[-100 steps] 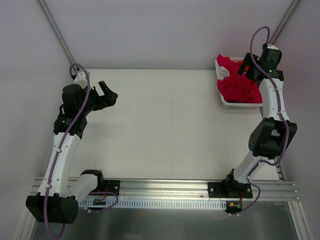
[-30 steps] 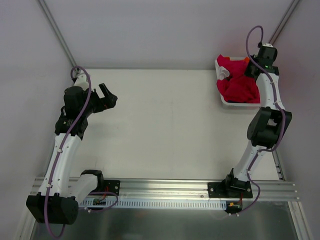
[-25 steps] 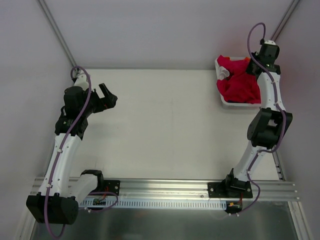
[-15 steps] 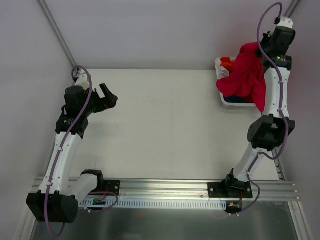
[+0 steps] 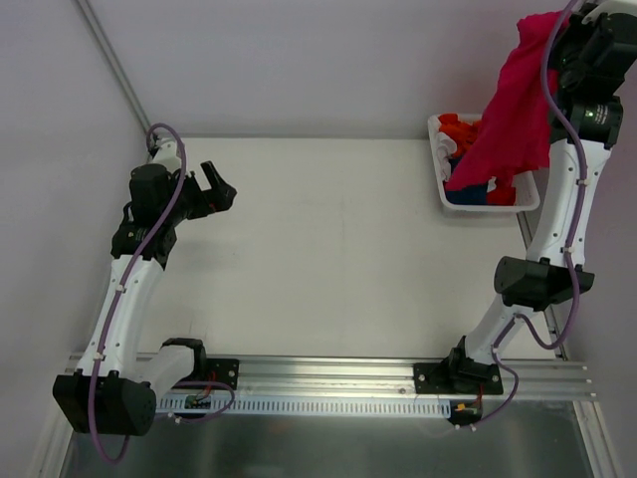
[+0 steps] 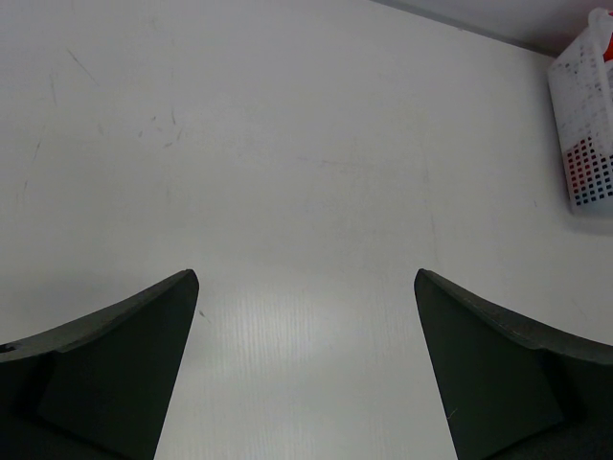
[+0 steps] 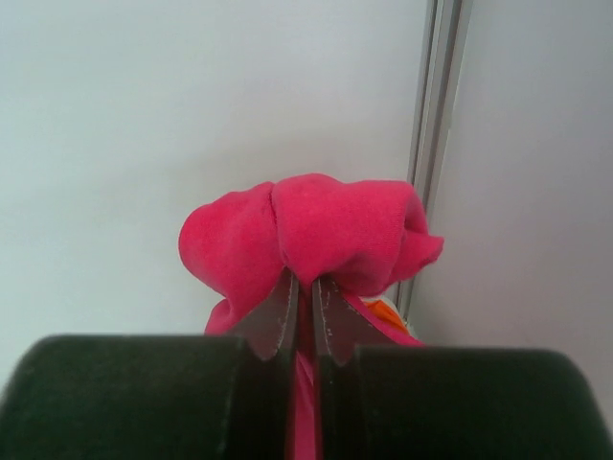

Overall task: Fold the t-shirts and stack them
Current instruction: Grab the tshirt from the pile, then move the tshirt to the center of the board

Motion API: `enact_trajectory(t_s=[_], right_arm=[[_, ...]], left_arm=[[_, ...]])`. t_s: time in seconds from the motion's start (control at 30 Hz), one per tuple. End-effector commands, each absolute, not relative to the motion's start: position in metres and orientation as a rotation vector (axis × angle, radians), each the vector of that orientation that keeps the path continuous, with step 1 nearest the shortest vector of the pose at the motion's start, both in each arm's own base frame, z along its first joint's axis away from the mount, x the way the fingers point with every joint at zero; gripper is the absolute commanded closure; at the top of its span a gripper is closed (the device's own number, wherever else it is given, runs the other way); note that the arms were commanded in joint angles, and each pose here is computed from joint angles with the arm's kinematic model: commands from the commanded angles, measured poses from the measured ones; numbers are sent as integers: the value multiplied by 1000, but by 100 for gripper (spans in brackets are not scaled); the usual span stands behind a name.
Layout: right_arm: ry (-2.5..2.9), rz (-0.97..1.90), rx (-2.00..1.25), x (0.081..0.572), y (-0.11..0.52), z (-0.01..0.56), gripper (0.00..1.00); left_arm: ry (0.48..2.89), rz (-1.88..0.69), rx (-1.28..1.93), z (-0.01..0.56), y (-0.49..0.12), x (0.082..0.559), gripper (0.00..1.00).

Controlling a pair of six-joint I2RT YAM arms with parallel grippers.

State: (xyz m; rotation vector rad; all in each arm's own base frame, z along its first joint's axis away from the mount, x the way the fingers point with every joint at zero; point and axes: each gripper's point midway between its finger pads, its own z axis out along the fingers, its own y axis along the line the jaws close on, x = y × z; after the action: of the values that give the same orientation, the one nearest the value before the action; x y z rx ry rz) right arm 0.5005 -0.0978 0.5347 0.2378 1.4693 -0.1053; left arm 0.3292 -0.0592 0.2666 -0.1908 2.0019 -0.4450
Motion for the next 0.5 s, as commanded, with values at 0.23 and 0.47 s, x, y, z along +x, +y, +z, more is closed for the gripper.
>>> enact_trajectory(t_s=[0.23, 0.47], right_arm=[[1367, -54, 151, 476, -77, 578, 100], [1418, -60, 123, 482, -66, 563, 100]], left_arm=[[1943, -444, -133, 287, -59, 331, 1], [1952, -447, -144, 282, -59, 328, 1]])
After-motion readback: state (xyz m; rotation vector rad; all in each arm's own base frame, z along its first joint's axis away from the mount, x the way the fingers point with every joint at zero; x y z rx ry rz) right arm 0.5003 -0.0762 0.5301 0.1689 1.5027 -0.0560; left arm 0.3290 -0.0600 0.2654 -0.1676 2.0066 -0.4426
